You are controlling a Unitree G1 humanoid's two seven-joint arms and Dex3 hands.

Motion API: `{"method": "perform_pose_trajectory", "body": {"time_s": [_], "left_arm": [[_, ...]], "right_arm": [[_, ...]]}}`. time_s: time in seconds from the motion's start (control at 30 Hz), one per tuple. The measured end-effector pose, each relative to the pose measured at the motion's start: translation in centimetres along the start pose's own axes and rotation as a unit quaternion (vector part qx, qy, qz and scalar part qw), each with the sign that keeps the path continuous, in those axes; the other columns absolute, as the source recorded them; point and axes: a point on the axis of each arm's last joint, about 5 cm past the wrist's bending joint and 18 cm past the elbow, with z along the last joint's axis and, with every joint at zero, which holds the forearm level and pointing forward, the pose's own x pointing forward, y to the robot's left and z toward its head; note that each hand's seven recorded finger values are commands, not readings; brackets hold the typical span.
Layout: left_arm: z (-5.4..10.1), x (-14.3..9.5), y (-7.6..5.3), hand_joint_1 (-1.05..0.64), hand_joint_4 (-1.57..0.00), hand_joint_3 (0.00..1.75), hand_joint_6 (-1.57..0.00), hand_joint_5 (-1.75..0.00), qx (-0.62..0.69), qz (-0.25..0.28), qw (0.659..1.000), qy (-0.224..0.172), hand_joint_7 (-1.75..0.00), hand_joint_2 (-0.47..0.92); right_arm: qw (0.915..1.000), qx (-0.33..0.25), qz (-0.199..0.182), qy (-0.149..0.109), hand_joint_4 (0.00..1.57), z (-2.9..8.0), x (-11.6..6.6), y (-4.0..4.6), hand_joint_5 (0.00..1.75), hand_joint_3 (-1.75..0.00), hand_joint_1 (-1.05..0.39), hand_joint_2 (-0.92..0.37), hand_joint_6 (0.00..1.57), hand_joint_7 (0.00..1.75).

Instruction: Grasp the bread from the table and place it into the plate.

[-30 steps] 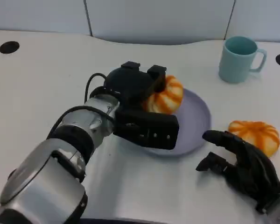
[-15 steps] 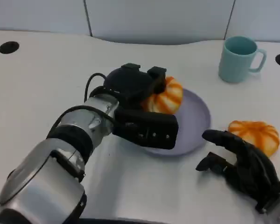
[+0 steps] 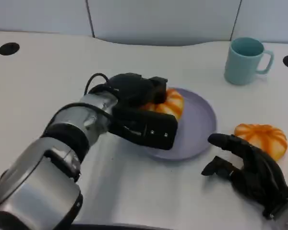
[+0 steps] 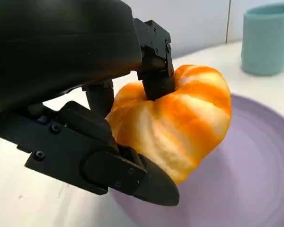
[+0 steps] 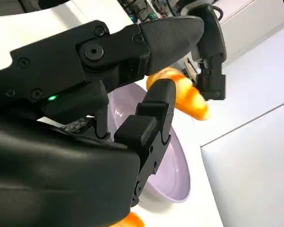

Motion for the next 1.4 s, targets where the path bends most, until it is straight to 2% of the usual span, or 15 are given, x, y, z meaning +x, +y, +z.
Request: {"method": "perform_pose_trajectory", "body": {"time_s": [0.17,0.4,0.43,0.63,1.23,1.3,1.33,1.37,1.4], "left_arm": [[-0.4,-0.2,0.8,-0.97,-0.14,0.08,-0.13,-1.55,-0.005,-0.019,1.0,0.0,-1.37,0.92],[0.0,-0.1,2.4,-0.95,-0.16,0.06,-0.12,-1.56,-0.001,-0.023,1.0,-0.011,-1.37,0.92],[0.0,0.0,2.6,-0.93,-0.12,0.05,-0.14,-1.52,-0.001,-0.022,1.0,-0.013,-1.34,0.92],[0.1,-0.1,2.7,-0.92,-0.06,0.05,-0.14,-1.49,0.001,-0.02,1.0,-0.015,-1.31,0.92],[0.1,-0.1,2.7,-0.92,-0.05,0.05,-0.15,-1.51,0.001,-0.019,1.0,-0.015,-1.3,0.92],[0.1,-0.1,2.7,-0.89,-0.04,0.1,-0.03,-1.42,0.001,-0.019,1.0,-0.016,-1.14,0.92],[0.1,-0.1,2.7,-0.88,-0.04,0.1,-0.02,-1.41,0.001,-0.019,1.0,-0.021,-1.12,0.92],[0.2,-0.1,2.7,-0.88,-0.04,0.11,-0.01,-1.4,0.001,-0.018,0.999,-0.027,-1.11,0.92],[0.3,-0.1,2.7,-0.89,-0.01,0.12,-0.09,-1.25,0.002,-0.017,0.999,-0.032,-1.1,0.92]], "right_arm": [[1.0,0.001,-0.001,0.0,0.68,0.0,0.0,-0.01,1.2,-0.13,-0.44,-0.92,0.87,0.41],[1.0,-0.001,0.0,0.0,0.68,0.0,0.0,0.02,1.19,-0.15,-0.44,-0.92,0.86,0.41],[1.0,-0.001,0.0,0.0,0.68,0.0,0.0,0.02,1.19,-0.15,-0.44,-0.92,0.86,0.41],[1.0,-0.001,0.001,0.0,0.68,0.0,0.0,0.03,1.2,-0.15,-0.45,-0.92,0.86,0.42],[1.0,-0.002,0.001,0.0,0.68,0.0,0.0,0.03,1.2,-0.15,-0.45,-0.92,0.85,0.42],[1.0,-0.002,0.001,0.0,0.68,0.0,0.0,0.03,1.2,-0.15,-0.44,-0.92,0.85,0.42],[1.0,-0.002,0.0,0.0,0.68,0.0,0.0,0.03,1.2,-0.15,-0.44,-0.92,0.85,0.42],[1.0,-0.003,0.0,0.0,0.68,0.0,0.0,0.04,1.21,-0.15,-0.44,-0.92,0.85,0.42],[1.0,-0.003,0.0,0.0,0.68,0.0,0.0,0.05,1.2,-0.14,-0.44,-0.92,0.85,0.42]]}}
